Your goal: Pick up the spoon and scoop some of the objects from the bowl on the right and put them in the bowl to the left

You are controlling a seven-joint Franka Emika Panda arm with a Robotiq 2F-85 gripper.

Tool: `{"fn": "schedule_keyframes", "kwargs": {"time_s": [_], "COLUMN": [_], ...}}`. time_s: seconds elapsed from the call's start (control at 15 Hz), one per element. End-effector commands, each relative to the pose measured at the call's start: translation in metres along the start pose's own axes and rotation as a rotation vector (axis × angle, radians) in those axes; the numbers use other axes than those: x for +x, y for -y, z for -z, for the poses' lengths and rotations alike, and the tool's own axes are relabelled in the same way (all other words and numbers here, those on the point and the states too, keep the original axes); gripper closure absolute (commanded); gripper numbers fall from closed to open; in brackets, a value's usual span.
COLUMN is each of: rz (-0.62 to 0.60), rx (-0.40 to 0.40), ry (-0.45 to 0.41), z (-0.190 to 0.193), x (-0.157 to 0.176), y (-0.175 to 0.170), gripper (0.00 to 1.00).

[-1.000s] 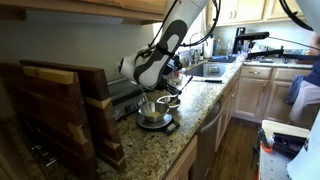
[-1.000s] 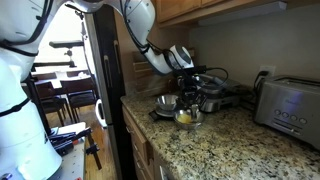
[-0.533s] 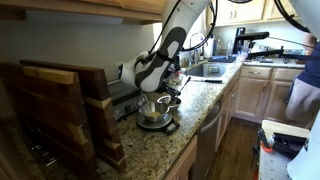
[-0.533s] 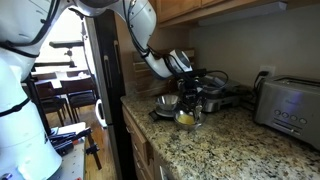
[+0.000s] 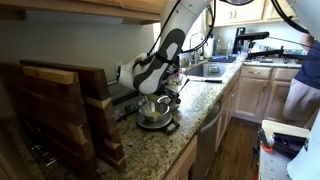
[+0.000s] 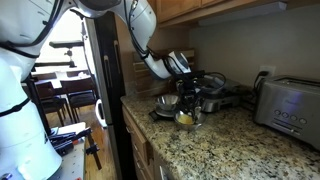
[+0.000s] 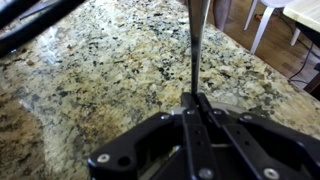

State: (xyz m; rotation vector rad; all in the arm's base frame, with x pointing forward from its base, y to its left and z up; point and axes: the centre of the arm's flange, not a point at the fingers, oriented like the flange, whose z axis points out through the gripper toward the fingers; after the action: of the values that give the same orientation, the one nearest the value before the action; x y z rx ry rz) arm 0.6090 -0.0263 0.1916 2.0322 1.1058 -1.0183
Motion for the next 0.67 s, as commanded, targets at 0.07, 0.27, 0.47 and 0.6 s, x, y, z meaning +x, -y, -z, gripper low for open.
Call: {"fn": "schedule_keyframes", "kwargs": {"time_s": [0.07,0.27,0.47,0.6], "rz": [0.037,0.051,0.057,0.061], "rx": [-0.001,0.004,0.022,0.043], "ry": [-0.019,-0.034,-0.059,-0.072], "z": [0.0099,0.011,0.0099,0.0073], "x": [0.0025,0.0039,0.0039,0.0039], "y": [0.0054,0.0081,0.0105,0.0124], "gripper": [0.98,0.98,0.98,0.98]}}
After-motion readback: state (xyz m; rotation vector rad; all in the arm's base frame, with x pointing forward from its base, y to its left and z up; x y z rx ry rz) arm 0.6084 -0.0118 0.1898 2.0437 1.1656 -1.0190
